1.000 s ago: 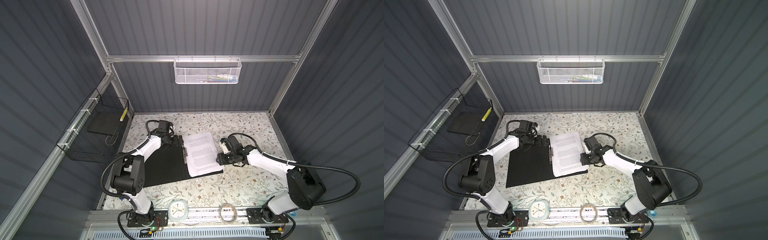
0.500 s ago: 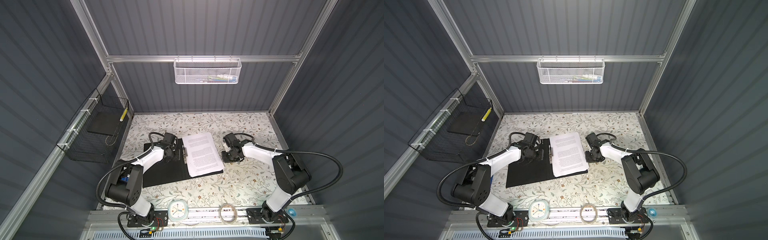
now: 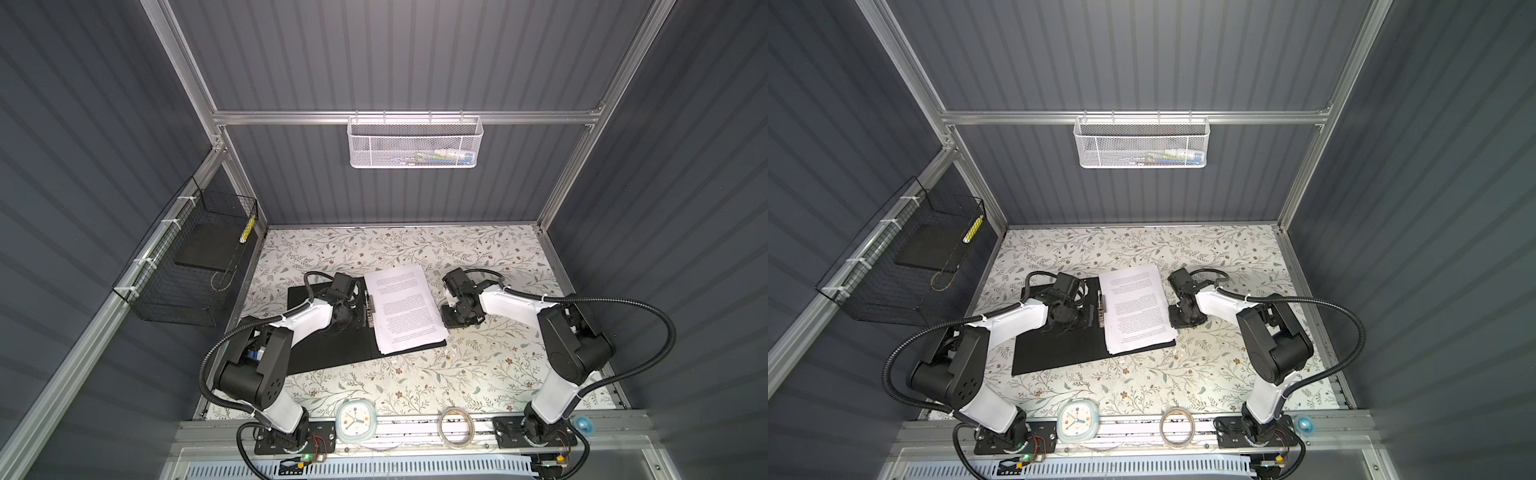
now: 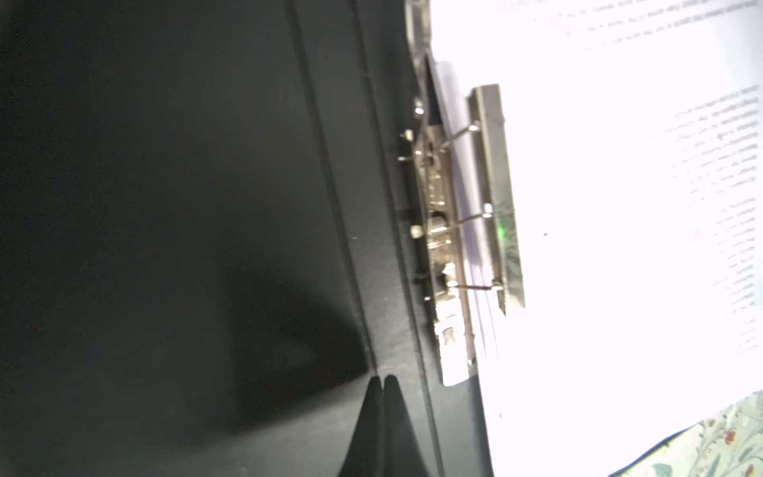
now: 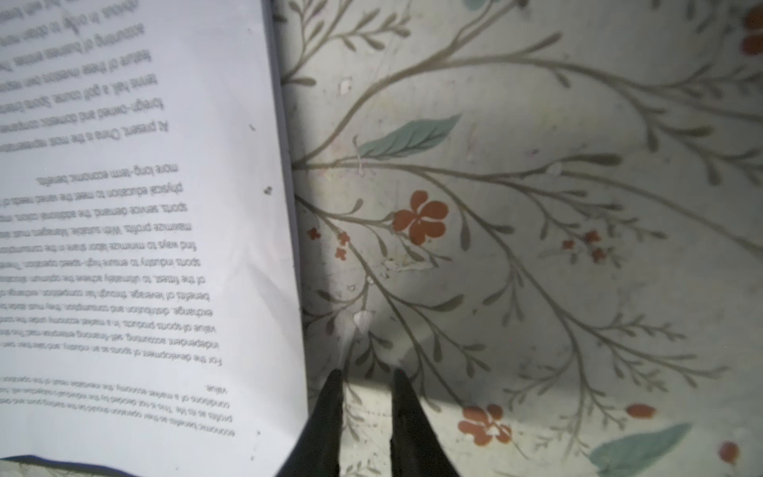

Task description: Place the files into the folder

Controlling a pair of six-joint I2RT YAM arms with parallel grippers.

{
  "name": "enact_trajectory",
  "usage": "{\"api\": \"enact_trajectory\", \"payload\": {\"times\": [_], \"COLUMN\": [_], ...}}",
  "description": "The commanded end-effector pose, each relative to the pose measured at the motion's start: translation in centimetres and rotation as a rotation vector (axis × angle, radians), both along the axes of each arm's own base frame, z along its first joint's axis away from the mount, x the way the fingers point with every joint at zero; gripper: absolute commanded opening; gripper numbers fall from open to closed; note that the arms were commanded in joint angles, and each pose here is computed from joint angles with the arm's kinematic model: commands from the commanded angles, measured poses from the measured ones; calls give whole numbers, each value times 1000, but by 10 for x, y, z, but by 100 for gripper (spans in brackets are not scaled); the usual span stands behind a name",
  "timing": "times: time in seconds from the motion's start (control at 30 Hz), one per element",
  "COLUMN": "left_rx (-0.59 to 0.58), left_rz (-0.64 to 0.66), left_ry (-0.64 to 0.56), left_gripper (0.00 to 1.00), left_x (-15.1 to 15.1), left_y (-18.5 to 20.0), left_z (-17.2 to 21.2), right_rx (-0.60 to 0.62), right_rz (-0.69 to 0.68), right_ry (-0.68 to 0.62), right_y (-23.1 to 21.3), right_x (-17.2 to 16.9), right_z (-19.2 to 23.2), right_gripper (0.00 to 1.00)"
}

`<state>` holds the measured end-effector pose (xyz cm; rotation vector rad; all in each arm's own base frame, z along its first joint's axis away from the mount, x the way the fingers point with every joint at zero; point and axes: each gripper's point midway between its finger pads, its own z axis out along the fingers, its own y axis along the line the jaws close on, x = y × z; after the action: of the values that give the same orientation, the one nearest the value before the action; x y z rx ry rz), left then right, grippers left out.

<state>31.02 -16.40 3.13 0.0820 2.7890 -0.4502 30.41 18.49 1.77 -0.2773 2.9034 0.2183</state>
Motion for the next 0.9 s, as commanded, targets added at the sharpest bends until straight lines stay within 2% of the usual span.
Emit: {"api": "enact_trajectory", "payload": {"times": [0.0, 0.43, 0.87], "left_rx": [-20, -13, -13], "left_rz": [-4, -31, -37], "left_ry": [31, 33, 22], "left_gripper": [0, 0, 0], "left_x": [-5, -3, -3], "left_y": [-5, -13, -16], "left_z": [-10, -16, -19], "right_rx": [-18, -85, -42], "right_rz": [2, 6, 16], "right_ry": [17, 18, 21], "right_y": [4, -3, 4], "right_x": [-1, -9, -19], "right_z": [-2, -3, -2], "right_gripper": [23, 25, 28]}}
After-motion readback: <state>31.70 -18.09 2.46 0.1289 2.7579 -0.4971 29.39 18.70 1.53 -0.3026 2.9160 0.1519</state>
